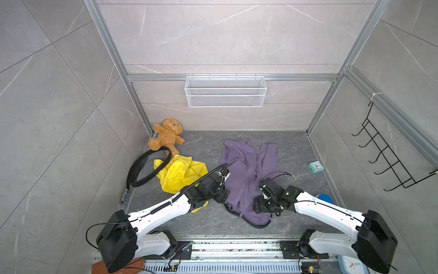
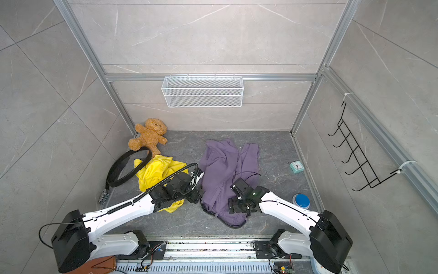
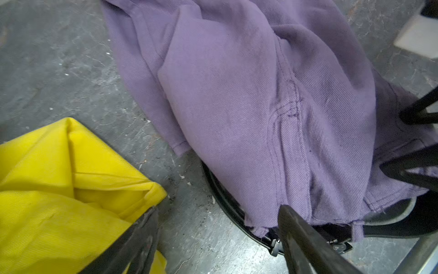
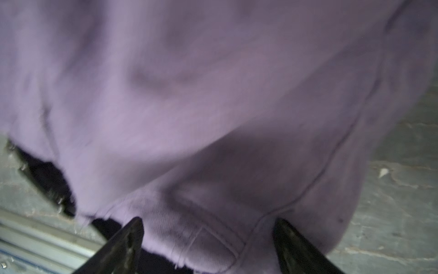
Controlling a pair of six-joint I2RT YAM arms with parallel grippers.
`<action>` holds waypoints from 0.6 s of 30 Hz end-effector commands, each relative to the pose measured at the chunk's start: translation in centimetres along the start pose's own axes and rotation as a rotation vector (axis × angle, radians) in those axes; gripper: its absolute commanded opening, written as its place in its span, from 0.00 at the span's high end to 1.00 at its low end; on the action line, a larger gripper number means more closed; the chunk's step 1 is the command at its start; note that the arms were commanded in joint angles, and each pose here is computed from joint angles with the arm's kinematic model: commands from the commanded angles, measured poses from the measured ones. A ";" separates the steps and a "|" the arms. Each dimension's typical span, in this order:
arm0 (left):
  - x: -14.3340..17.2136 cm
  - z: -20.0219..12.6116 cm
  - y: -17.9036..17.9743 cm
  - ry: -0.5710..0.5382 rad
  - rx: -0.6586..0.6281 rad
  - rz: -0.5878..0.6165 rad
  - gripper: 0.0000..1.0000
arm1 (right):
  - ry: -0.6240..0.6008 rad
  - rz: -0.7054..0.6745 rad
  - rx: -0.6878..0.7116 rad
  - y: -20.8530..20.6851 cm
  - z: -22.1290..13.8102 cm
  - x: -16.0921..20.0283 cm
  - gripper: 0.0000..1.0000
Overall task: Remove the belt from the trousers
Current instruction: Adjust the trousers at the center of the board.
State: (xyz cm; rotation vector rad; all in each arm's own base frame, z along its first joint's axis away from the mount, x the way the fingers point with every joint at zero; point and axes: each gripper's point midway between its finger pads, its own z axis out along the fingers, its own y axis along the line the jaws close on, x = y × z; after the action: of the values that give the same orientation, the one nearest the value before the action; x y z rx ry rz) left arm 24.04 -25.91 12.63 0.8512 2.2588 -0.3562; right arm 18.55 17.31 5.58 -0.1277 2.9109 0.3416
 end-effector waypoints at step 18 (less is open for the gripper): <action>4.1 6.9 -7.1 0.444 0.274 -0.122 0.61 | 0.037 -0.094 -0.231 3.0 7.3 -18.4 0.30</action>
State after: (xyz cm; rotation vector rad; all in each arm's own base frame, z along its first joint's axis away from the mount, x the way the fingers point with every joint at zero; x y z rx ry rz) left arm 23.82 -31.01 5.03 0.9988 2.5998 -0.4130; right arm 34.82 18.51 3.24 -0.1061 2.9538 0.4247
